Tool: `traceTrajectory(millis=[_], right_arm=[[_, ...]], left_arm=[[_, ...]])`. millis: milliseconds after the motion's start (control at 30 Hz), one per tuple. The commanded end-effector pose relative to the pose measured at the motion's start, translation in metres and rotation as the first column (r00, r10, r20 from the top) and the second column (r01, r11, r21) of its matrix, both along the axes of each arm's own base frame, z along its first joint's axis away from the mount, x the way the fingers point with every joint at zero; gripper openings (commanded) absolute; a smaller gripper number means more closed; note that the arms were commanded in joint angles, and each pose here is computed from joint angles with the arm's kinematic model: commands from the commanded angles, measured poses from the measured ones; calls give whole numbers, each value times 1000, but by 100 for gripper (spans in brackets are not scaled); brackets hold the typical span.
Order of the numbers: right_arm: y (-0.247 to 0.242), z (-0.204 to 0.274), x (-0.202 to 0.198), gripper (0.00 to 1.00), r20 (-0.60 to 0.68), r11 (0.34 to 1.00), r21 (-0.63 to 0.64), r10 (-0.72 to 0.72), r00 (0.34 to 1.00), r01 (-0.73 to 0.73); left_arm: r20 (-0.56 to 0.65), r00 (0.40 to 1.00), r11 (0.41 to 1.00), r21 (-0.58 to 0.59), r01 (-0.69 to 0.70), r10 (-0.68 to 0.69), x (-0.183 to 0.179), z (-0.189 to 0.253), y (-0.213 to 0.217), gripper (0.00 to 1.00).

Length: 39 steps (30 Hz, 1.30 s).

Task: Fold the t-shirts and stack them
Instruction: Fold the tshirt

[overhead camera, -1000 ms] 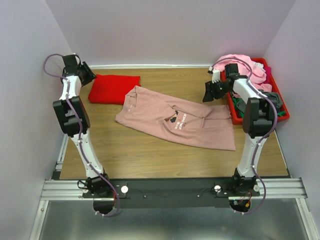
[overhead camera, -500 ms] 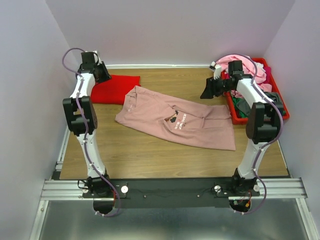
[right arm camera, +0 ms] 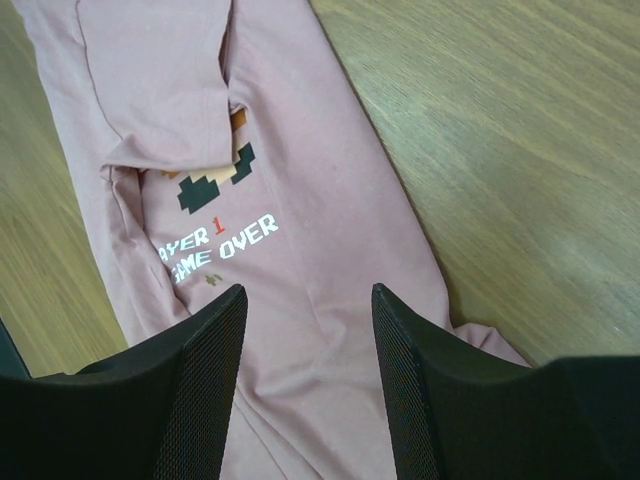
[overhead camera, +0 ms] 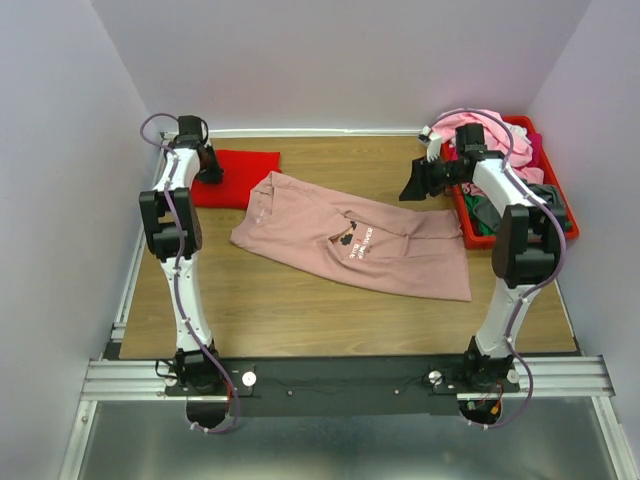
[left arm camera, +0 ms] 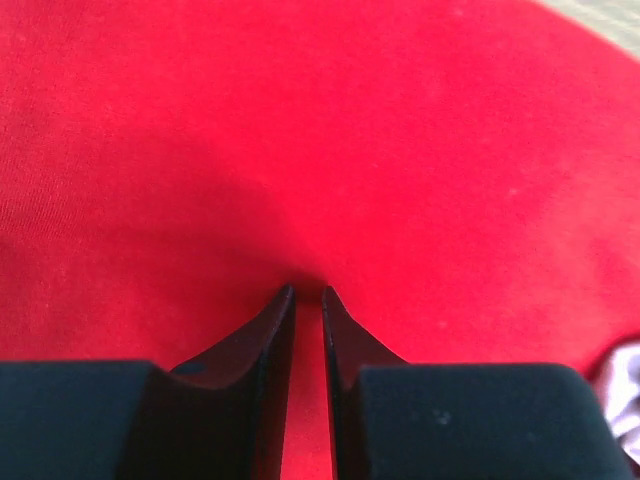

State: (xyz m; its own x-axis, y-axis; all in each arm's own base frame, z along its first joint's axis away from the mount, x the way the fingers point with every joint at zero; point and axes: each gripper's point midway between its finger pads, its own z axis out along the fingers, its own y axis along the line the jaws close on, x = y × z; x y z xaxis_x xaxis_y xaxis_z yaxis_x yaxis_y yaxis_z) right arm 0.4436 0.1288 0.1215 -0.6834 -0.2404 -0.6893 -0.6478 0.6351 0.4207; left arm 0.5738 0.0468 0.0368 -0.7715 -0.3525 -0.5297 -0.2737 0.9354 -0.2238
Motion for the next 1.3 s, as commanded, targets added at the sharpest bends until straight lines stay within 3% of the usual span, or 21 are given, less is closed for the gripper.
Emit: traceTrajectory(millis=[0,167,467,733,967,1133,1267], right_arm=[[2,19,-5,61,36,999,31,11,999,-12],[2,19,-8,61,31,999,35,15,999,-16],[5,30,-13,61,48,998,52,23,999,-26],[6,34,-15,61,54,997,62,31,998,-34],[6,31,-16,61,54,998,51,30,998,-33],[5,26,-22,61,60,997,47,57,997,-60],[10,15,-39,61,88,987,3,161,983,-162]], left_arm=[[-61,996,996,62,-63,67,-5,-15,24,25],[-104,988,993,49,-108,113,-10,-38,43,25],[-42,983,984,-16,-178,177,14,-27,52,22],[13,956,955,-41,-293,294,25,-5,94,22],[25,967,958,-141,-248,254,31,-4,80,22],[153,971,967,-204,-154,187,45,54,64,28],[283,945,975,-194,-110,163,46,127,60,44]])
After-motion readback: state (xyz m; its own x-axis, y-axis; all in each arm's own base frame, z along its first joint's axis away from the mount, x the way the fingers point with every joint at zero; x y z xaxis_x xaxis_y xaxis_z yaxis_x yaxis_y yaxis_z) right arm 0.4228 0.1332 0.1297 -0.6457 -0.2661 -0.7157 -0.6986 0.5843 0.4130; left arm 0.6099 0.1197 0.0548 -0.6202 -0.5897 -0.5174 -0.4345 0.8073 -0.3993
